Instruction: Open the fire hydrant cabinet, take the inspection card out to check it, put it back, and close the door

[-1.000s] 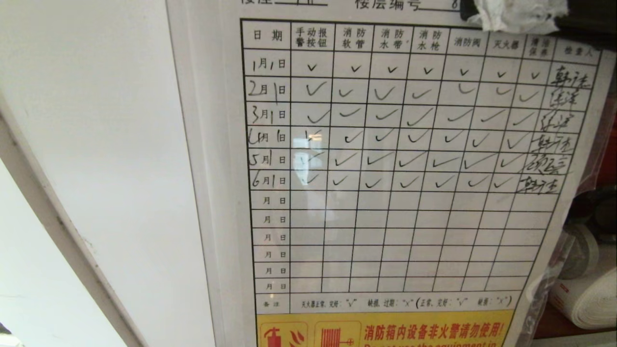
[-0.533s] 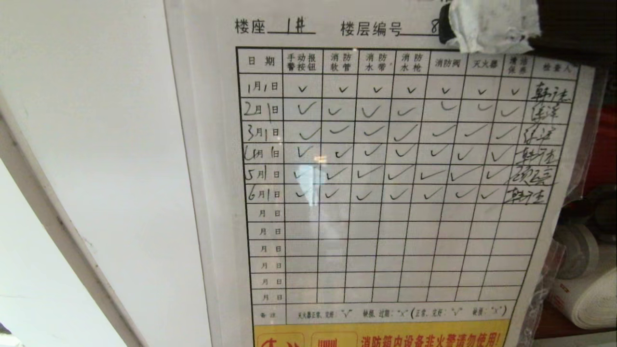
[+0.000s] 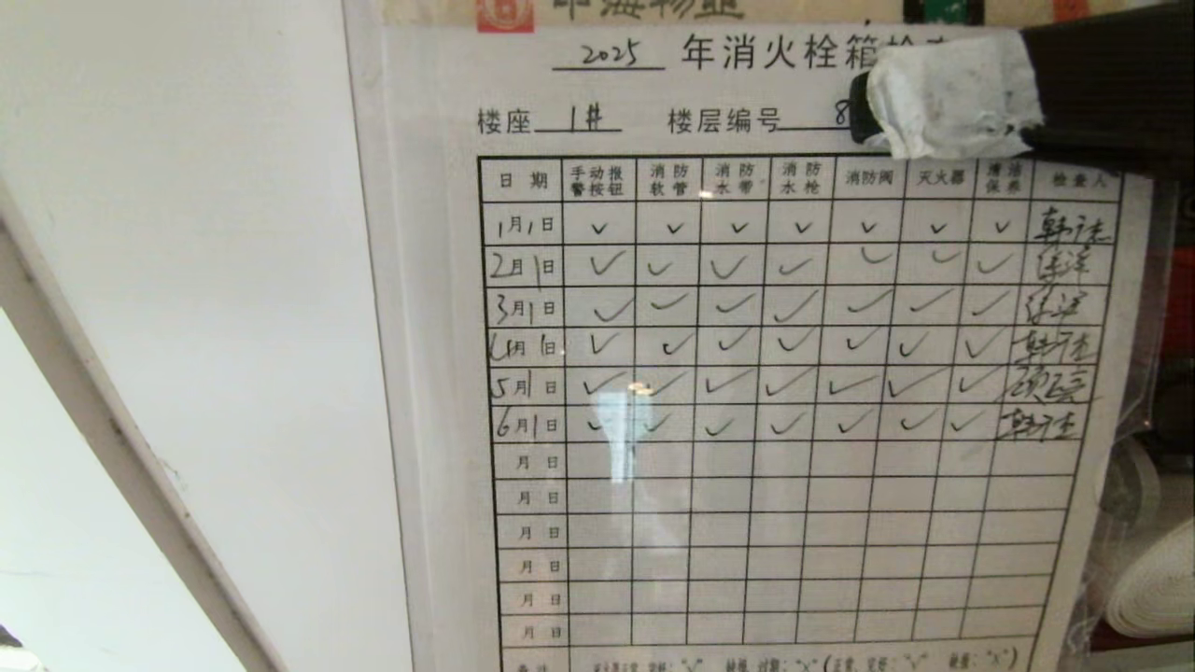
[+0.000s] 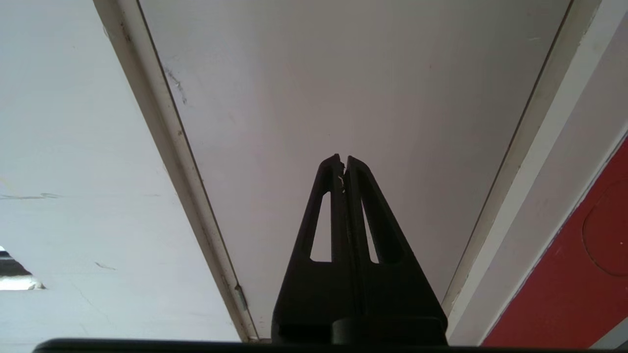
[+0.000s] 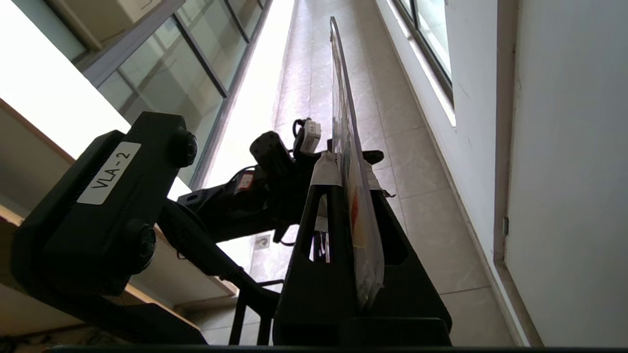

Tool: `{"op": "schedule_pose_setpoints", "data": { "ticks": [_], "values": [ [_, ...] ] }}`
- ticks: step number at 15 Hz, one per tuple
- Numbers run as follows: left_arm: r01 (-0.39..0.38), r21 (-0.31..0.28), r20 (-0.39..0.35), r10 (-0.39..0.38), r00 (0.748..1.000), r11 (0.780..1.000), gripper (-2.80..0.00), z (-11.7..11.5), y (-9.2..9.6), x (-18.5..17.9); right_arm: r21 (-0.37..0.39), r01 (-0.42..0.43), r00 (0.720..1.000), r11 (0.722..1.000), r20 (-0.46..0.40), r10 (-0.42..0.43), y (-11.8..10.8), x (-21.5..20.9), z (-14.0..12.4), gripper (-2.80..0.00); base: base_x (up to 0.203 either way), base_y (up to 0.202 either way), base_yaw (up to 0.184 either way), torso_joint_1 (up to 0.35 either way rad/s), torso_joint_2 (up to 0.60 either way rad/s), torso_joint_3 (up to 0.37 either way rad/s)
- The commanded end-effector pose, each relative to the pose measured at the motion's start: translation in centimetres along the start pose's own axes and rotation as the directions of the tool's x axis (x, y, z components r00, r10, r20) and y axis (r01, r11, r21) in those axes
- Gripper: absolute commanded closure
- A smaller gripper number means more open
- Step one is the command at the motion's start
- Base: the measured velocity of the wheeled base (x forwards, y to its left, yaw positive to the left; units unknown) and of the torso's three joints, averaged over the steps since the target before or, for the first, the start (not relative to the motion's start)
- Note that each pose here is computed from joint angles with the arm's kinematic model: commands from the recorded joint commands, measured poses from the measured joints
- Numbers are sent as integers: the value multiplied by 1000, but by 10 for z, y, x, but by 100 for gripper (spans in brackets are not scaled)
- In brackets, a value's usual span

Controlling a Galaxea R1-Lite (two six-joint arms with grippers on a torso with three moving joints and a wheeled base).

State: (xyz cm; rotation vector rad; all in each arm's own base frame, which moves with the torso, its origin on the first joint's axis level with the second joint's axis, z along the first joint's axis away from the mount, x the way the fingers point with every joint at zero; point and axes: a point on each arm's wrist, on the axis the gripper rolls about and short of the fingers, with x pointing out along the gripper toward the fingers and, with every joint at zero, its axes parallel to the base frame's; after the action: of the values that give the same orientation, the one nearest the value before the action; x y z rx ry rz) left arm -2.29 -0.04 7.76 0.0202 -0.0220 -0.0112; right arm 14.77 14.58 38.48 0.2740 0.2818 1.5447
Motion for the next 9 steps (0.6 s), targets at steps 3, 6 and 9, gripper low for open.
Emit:
{"op": "schedule_pose_setpoints", "data": {
  "ticks": [3, 6, 9],
  "values": [
    [-1, 0, -7, 1, 1000, 1000, 0, -2, 0, 1, -12, -2, 1000, 1000, 15, 2, 10, -8, 1, 0, 0, 0, 0, 0, 0, 0],
    [-1, 0, -7, 1, 1000, 1000, 0, -2, 0, 1, -8, -5, 1000, 1000, 23, 5, 19, -15, -1, 0, 0, 0, 0, 0, 0, 0],
    [-1, 0, -7, 1, 1000, 1000, 0, -2, 0, 1, 24, -6, 999, 1000, 39, 5, 28, -23, -2, 0, 0, 0, 0, 0, 0, 0]
  ]
}}
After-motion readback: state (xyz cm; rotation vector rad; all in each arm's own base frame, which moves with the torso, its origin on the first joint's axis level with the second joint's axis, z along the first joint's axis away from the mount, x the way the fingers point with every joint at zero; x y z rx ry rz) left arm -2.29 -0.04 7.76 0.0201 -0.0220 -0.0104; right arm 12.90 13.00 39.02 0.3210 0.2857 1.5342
